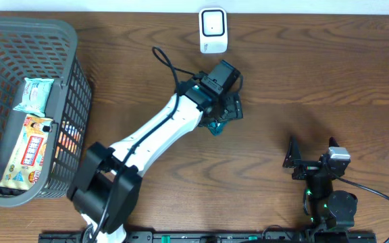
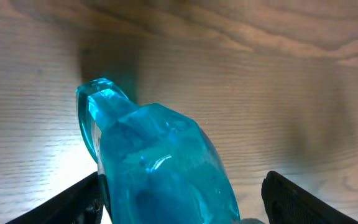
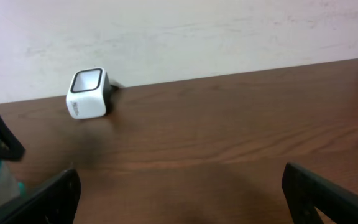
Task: Scan the item barcode
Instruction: 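Carry the bottle to the table center and set it upright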
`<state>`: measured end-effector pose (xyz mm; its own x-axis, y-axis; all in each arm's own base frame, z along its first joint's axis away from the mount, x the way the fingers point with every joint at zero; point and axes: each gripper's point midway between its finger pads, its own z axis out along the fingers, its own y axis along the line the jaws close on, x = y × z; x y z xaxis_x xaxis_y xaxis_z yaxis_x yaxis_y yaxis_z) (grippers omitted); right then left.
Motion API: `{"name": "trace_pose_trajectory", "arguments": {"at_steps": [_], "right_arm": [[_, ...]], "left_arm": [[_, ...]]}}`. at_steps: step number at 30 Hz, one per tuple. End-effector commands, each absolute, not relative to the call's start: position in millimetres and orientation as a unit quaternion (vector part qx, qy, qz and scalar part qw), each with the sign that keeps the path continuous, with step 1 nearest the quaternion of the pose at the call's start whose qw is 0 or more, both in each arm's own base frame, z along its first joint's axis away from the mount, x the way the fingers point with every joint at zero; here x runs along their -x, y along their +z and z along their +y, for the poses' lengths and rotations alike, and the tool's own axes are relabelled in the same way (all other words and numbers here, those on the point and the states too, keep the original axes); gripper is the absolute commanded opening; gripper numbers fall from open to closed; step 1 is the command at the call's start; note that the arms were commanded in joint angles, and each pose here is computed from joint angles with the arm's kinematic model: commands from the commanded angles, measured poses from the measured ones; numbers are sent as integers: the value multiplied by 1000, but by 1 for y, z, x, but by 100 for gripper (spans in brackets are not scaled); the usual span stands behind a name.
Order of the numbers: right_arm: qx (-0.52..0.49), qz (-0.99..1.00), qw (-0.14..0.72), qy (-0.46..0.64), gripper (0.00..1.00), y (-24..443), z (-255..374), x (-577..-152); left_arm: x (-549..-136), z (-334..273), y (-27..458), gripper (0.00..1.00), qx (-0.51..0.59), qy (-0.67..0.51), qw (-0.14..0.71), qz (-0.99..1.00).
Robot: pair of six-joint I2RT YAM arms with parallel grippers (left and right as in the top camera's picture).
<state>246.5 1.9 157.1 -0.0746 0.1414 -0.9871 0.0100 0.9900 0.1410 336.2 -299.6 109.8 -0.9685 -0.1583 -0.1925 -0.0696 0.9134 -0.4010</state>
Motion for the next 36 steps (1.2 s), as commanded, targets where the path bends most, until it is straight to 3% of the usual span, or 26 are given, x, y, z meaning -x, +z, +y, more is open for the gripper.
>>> {"name": "trace_pose_trajectory", "arguments": {"at_steps": [1,14,20,36], "right_arm": [[-51,731,680,39,99,157,0,-246],[-51,731,679,39,99,157,0,-246],[-51,731,680,39,99,157,0,-246],[-51,731,679,39,99,157,0,-246]], "left_arm": [[-344,-286,150,66,71,-220,150,961],[-351,-284,158,69,79,-231,163,956],[-357,-284,157,70,170,-243,151,943],[-345,-300,93,69,240,-201,80,946]]}}
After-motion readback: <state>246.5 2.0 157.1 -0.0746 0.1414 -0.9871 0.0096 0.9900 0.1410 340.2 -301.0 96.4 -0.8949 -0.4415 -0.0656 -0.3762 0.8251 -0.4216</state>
